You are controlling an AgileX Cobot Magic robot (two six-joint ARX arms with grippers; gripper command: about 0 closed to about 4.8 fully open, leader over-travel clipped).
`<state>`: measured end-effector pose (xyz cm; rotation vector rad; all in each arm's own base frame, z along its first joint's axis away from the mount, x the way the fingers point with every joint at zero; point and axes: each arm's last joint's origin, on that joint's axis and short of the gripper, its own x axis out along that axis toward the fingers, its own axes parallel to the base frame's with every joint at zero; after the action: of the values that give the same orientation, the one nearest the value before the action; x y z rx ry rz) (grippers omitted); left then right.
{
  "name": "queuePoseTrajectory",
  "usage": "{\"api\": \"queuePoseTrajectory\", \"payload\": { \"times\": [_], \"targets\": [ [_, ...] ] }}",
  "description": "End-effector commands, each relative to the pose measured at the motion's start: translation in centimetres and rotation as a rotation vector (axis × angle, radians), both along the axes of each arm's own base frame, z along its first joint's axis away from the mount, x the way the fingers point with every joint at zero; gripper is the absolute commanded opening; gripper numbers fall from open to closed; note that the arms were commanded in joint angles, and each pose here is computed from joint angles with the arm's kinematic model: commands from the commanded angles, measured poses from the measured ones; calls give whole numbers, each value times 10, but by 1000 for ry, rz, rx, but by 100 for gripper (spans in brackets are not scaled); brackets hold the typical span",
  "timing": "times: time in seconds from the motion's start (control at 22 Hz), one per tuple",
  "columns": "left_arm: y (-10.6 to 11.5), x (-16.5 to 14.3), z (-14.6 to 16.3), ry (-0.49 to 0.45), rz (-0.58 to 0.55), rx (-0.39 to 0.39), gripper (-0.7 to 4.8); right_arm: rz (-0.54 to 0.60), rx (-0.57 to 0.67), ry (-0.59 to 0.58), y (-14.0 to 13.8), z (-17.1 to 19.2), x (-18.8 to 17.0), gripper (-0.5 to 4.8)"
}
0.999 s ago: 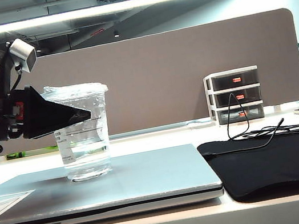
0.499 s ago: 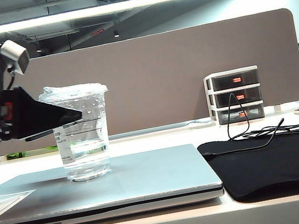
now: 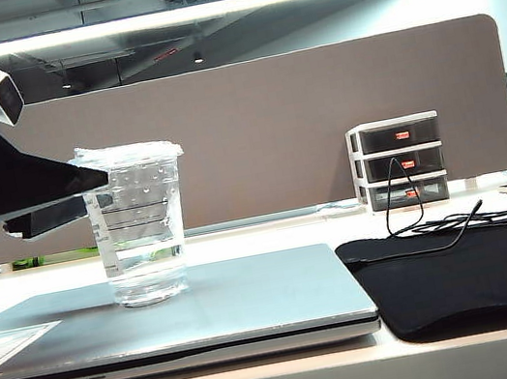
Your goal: Pick up the coffee cup and place it over the laptop.
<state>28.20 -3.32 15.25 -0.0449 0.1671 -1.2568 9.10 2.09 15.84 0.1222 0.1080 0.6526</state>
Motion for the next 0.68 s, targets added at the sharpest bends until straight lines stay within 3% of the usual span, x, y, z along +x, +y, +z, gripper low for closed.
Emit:
{"api": "queuePoseTrajectory", "payload": {
  "times": [0.05,0.32,0.41,0.5,0.54,0.64,0.68],
  "targets": [
    [7,0,2,12,-2,-17,479,4,0,-2,0,-1,0,-6],
    [49,0,4,-7,129,-21,479,3,0,-2,0,-1,0,-6],
    [63,-1,5,-18,188,-17,401,3,-1,-3,0,-1,0,-6],
    [73,-1,5,19,258,-24,240,-2,-1,-3,0,-1,0,-6],
    [74,-1,5,47,270,-37,89,-5,-1,-3,0,-1,0,-6],
    [76,-2,7,85,285,-56,-5,-6,-1,-8,0,-1,0,-6],
    [76,-2,8,101,297,-63,-6,-6,-1,-8,0,-1,0,-6]
  ]
}}
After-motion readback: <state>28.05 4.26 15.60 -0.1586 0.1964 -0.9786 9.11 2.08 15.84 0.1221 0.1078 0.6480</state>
